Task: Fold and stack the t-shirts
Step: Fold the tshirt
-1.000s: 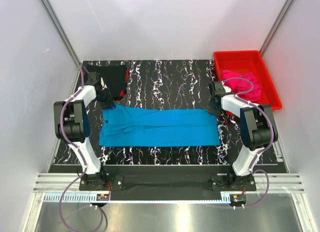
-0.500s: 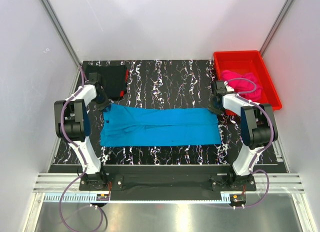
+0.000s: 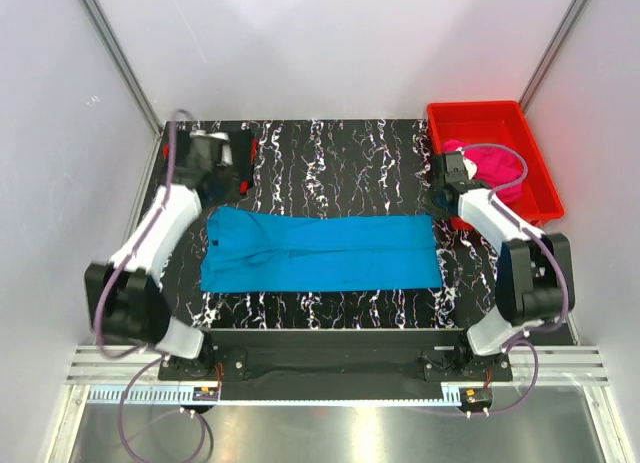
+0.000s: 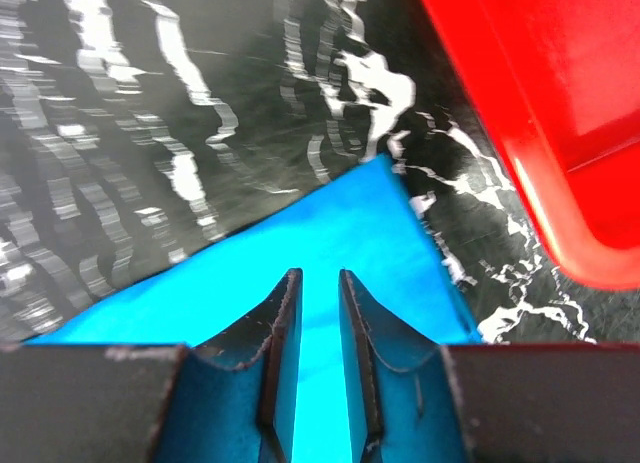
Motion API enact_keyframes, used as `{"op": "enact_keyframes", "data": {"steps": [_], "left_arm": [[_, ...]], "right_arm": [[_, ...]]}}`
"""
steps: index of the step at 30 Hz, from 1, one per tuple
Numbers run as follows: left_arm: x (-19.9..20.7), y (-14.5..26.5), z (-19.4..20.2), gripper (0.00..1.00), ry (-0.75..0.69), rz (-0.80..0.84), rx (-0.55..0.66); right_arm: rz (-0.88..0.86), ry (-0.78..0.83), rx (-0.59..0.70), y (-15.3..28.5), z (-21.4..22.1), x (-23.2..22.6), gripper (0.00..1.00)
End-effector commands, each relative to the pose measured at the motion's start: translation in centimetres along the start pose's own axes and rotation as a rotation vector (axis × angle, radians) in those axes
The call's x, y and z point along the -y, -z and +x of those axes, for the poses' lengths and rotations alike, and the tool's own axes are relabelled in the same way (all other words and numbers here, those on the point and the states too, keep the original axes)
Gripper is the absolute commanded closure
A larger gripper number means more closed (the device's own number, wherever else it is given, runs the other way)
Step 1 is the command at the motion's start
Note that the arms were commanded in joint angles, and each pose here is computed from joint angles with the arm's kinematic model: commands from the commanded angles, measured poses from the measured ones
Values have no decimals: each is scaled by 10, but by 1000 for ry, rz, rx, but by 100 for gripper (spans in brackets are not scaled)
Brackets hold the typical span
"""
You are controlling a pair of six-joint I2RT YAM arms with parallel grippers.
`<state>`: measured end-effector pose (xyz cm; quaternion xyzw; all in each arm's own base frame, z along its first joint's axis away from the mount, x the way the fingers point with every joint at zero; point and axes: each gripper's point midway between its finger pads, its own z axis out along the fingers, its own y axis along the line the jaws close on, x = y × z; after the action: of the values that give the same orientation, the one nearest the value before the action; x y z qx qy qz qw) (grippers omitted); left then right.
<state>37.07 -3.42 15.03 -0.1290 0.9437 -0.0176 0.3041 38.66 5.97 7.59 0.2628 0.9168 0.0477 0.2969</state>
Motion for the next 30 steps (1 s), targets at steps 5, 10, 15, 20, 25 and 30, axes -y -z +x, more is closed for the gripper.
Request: {"op": "enact_keyframes", "data": {"steps": [5,10,15,20,25,30], "left_arm": [[72,14,111,71,-482,179,-128],[69,0,144,70,-593,155,-176],[69,-19,161,73,-650,111,-259],[57,-29,156,71,-653,7,-253],[55,-31,147,67,-651,-35,-227],[58,-35,145,64,-652,-39,-218]], "right_arm": [[-157,-8,78,56,-23,-23,71],[-189,9,120,76,-31,-25,70],[-214,8,143,86,-36,-28,69],[-215,17,152,88,-36,-27,69],[-216,15,157,88,-36,-26,69],[-213,16,150,86,-34,-25,69]]}}
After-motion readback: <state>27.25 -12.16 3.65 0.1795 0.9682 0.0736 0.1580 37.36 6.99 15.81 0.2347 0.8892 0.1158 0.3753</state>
